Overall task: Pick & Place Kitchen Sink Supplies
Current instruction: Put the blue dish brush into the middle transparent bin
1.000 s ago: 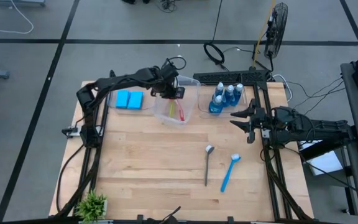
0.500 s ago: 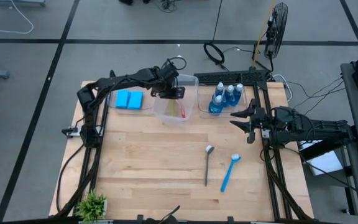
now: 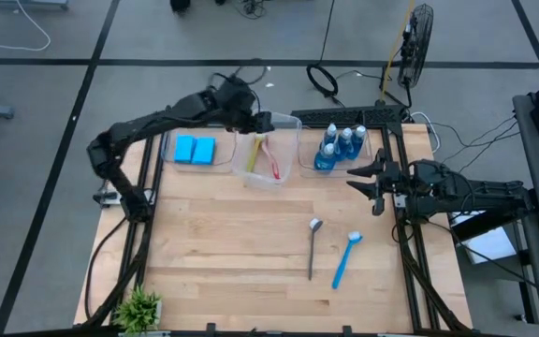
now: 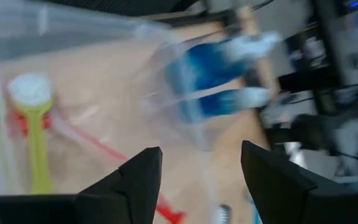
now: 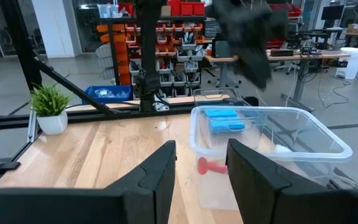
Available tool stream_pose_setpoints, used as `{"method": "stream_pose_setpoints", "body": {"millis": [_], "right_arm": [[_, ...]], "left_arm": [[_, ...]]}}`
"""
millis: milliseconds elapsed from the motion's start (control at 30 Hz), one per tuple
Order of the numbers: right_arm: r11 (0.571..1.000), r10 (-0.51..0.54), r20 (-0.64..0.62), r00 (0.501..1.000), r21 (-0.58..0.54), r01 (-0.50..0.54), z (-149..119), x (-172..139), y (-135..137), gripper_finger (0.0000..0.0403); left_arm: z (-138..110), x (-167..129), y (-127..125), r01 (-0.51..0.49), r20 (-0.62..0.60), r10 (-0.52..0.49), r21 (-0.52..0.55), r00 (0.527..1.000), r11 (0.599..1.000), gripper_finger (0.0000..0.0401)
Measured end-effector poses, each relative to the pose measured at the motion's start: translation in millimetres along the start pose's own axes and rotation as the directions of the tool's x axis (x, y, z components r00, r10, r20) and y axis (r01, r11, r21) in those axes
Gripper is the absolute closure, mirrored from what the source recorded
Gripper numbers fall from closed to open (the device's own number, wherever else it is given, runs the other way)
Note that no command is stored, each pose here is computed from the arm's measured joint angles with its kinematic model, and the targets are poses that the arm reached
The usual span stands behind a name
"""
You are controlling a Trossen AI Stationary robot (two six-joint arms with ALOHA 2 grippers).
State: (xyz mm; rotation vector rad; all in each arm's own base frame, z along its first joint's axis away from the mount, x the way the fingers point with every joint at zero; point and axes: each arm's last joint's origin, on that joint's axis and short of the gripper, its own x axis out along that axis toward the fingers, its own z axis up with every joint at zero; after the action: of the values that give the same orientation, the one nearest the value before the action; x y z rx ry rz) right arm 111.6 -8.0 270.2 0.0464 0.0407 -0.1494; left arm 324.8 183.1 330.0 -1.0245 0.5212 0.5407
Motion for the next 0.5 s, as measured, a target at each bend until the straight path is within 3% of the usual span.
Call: {"method": "stream_pose_setpoints", "body": {"millis": [267, 500], "right_arm": [[0.988, 0.0, 0.003, 1.0, 0.157, -0.001, 0, 0, 0, 0.0273], [0.984, 0.001, 0.003, 1.0, 0.181, -0.001, 0, 0, 0, 0.0273]], "left_arm": [[-31, -81, -51, 0.157, 0.106, -0.176, 0.162, 0.979, 0.974, 0.0178], [-80, -113, -88, 0.238, 0.065, -0.273, 0.328, 0.96, 0.914, 0.0178]]}}
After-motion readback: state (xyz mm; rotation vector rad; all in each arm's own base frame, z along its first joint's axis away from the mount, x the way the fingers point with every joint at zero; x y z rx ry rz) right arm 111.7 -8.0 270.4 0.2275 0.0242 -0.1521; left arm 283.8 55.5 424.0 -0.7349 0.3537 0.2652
